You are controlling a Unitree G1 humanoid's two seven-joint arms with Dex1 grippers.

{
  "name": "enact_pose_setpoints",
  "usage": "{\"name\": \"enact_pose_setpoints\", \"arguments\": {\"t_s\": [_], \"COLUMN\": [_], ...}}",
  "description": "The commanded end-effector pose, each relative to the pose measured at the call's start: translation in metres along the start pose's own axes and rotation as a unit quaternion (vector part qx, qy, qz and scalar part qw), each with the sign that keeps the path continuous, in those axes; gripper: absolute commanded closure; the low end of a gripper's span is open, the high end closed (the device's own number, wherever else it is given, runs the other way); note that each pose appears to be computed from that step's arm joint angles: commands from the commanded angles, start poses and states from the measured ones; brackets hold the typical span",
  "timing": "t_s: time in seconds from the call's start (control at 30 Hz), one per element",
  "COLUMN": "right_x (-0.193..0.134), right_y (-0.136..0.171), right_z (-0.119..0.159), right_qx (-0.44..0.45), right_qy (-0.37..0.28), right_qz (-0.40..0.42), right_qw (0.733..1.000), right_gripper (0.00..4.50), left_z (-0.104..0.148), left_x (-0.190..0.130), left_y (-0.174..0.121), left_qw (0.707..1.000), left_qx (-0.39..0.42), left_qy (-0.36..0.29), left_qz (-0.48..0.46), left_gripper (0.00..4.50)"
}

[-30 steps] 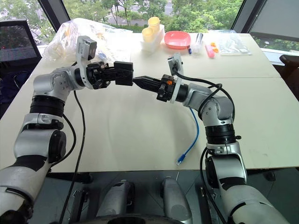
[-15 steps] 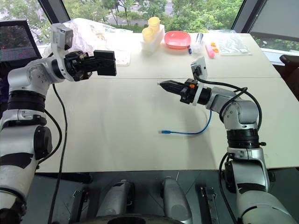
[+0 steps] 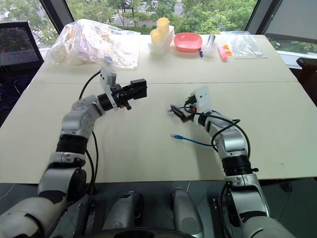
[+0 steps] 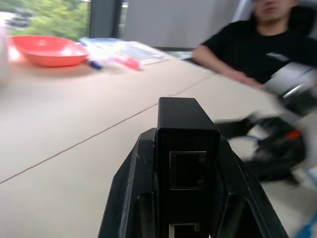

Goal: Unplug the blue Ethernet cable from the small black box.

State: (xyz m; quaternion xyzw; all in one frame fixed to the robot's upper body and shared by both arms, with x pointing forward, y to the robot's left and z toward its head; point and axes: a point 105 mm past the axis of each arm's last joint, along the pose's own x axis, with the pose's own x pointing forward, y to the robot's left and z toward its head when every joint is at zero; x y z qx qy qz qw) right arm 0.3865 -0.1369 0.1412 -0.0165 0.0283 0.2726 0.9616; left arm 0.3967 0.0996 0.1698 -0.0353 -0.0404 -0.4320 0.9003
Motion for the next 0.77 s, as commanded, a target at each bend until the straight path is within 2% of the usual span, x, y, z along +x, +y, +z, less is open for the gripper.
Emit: {"name": "enact_pose_setpoints", "arguments": {"t_s": [0.03,0.17,0.23,0.27,0.3,0.43,0.47,0.63,0.77], "right_x": [-0.014,-0.024,-0.026,-0.026,-0.026,-0.025,-0.026,-0.036,-0.053], "right_y": [-0.003,0.003,0.004,0.004,0.004,0.004,0.005,0.002,0.0], "right_z": [0.034,0.037,0.035,0.034,0.033,0.031,0.029,0.023,0.017], "right_qx": [0.007,0.031,0.033,0.033,0.033,0.036,0.037,0.032,0.039], "right_qy": [-0.081,-0.107,-0.106,-0.105,-0.105,-0.101,-0.099,-0.087,-0.074], "right_qz": [-0.018,-0.022,-0.028,-0.03,-0.031,-0.033,-0.032,-0.034,-0.034], "right_qw": [0.997,0.994,0.993,0.993,0.993,0.994,0.994,0.995,0.996], "right_gripper": [0.03,0.03,0.0,0.0,0.0,0.0,0.0,0.0,0.0], "left_z": [-0.002,-0.036,-0.045,-0.047,-0.048,-0.039,-0.035,-0.007,0.023], "left_x": [-0.005,-0.014,-0.018,-0.018,-0.018,-0.019,-0.02,-0.036,-0.052], "left_y": [0.006,0.01,0.011,0.011,0.01,0.016,0.016,0.021,0.012], "left_qw": [0.996,0.991,0.99,0.99,0.991,0.987,0.986,0.981,0.982], "left_qx": [0.056,0.06,0.059,0.056,0.052,0.068,0.071,0.089,0.097], "left_qy": [-0.019,0.009,0.011,0.01,0.011,-0.001,-0.004,-0.02,-0.024], "left_qz": [0.066,0.117,0.126,0.129,0.123,0.147,0.148,0.168,0.158], "left_gripper": [3.96,3.96,2.9,2.62,2.1,0.24,0.02,0.02,0.02]}}
